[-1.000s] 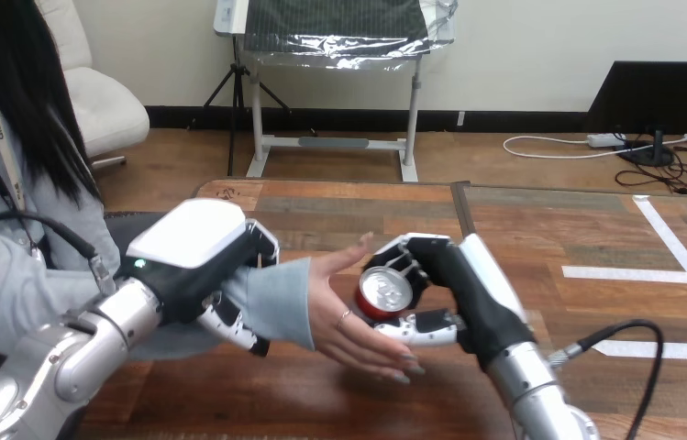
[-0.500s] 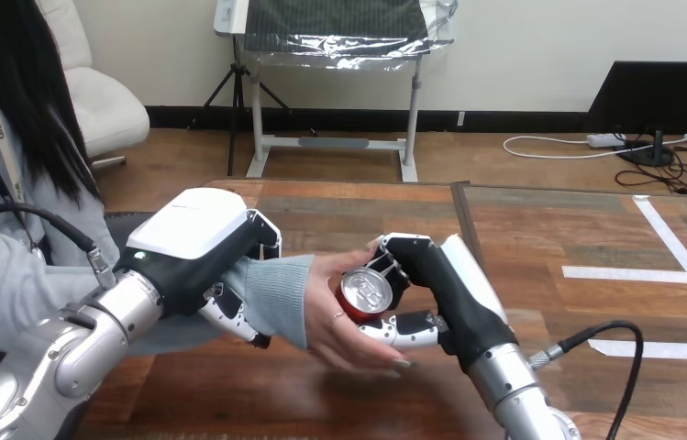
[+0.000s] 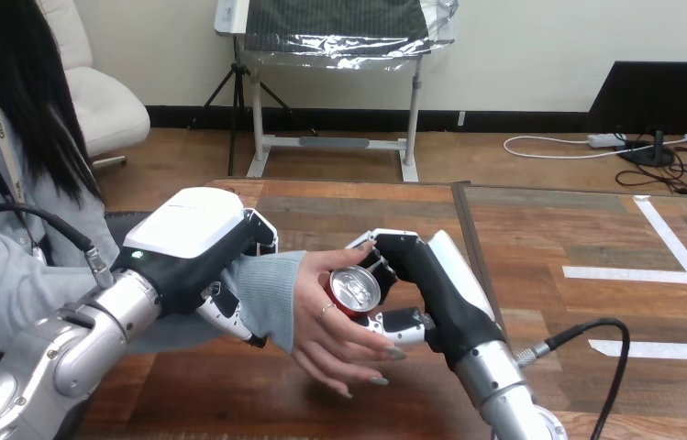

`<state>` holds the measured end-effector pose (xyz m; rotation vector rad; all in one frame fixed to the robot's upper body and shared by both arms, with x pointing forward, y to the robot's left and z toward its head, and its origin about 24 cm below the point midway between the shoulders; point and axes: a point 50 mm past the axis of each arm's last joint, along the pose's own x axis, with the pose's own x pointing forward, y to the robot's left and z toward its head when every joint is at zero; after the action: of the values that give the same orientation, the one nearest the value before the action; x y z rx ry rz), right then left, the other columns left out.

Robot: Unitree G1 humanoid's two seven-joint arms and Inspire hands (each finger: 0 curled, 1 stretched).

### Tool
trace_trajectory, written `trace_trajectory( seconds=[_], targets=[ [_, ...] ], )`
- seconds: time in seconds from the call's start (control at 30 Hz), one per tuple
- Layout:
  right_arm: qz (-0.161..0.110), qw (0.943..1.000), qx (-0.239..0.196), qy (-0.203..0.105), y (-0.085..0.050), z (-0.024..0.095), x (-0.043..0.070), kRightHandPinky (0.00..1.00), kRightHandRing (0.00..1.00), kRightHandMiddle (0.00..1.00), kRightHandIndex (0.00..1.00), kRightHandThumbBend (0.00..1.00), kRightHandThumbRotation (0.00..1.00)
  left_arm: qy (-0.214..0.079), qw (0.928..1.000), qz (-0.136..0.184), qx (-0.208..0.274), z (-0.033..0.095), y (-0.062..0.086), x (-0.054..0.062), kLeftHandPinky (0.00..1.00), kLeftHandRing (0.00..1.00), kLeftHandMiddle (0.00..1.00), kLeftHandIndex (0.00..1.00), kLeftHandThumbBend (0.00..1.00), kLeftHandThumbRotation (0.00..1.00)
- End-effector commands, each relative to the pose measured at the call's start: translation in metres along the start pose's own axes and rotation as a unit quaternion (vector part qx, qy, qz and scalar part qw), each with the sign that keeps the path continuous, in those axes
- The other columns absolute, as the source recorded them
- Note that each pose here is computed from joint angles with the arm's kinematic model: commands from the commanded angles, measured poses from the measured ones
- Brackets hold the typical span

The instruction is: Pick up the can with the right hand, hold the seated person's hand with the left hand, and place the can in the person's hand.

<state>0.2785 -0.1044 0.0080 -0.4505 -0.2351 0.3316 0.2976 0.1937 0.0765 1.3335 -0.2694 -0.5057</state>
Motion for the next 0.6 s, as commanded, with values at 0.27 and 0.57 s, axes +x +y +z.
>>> trace_trajectory(
  seconds=[0.27,0.57],
  targets=[
    [-0.023,0.9964,0.002,-0.082,-0.0021,0.0396,0.0247,0.36,0.40,0.49,0.51,0.78,0.00,-0.042,0.9948,0.093,0.002,0.0186,0.0414,0.0176,0.18,0.24,0.31,0.35,0.92,0.00],
    [-0.026,0.9965,0.006,-0.079,-0.0041,0.0391,0.0244,0.36,0.40,0.49,0.51,0.77,0.00,-0.039,0.9951,0.091,-0.002,0.0189,0.0395,0.0165,0.18,0.24,0.32,0.36,0.93,0.00]
  ],
)
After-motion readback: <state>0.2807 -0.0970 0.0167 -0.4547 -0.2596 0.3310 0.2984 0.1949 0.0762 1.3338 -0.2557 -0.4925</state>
